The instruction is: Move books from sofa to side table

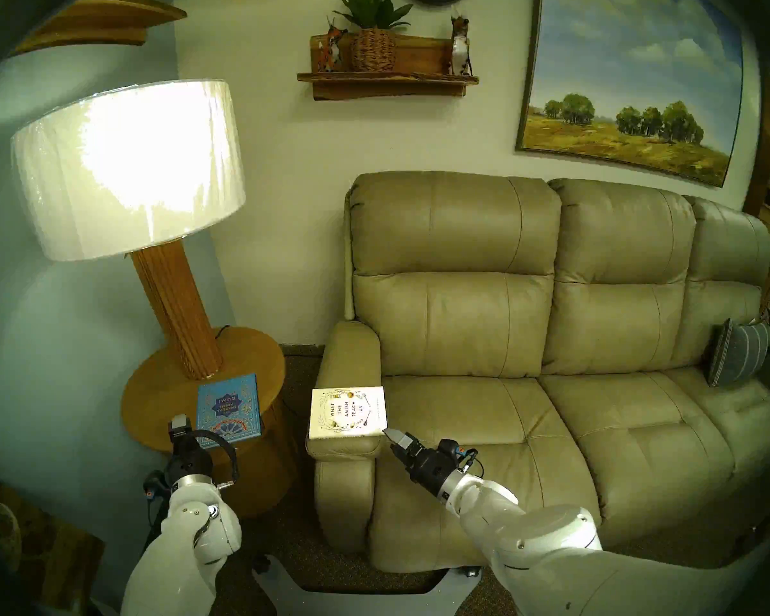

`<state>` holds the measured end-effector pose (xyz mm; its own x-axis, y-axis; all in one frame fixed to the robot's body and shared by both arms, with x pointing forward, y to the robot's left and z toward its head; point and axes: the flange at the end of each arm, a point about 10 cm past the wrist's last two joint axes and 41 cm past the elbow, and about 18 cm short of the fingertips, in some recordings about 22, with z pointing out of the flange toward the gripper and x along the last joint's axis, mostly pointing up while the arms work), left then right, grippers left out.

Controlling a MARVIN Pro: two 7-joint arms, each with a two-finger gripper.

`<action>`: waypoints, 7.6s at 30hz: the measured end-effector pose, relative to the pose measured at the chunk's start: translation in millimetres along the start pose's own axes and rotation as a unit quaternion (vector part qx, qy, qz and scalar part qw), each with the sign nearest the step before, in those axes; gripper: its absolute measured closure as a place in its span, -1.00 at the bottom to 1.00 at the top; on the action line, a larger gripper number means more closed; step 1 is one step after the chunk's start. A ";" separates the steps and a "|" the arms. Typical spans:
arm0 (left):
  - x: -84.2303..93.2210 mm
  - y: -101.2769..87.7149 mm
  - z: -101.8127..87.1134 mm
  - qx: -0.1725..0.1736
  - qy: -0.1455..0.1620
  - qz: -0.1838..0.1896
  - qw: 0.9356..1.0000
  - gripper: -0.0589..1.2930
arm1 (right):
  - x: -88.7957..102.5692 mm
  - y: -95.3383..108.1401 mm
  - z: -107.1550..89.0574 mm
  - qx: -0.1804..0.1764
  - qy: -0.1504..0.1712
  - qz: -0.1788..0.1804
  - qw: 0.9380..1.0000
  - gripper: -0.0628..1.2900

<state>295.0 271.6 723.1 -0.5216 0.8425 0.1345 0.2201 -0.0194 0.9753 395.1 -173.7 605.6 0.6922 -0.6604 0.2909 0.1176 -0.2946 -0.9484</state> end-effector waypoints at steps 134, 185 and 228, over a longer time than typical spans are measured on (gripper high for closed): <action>-33.4 30.6 66.6 -0.081 0.013 -0.165 0.983 0.54 | -63.5 -49.9 45.2 0.165 0.004 0.063 0.984 -0.90; -30.9 33.6 112.5 0.223 0.040 -0.175 0.958 -0.96 | -57.1 -27.2 9.8 0.157 0.030 0.074 0.984 -0.90; -24.3 44.3 79.3 0.275 0.037 -0.237 0.931 -0.96 | -58.6 -27.8 10.0 0.160 0.031 0.072 0.984 -0.90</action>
<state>382.7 292.9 749.1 -0.7189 0.6465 -0.2553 0.3297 0.6406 0.6935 358.4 -119.9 613.7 0.6739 -0.7237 0.1490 0.2465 0.0300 -0.9687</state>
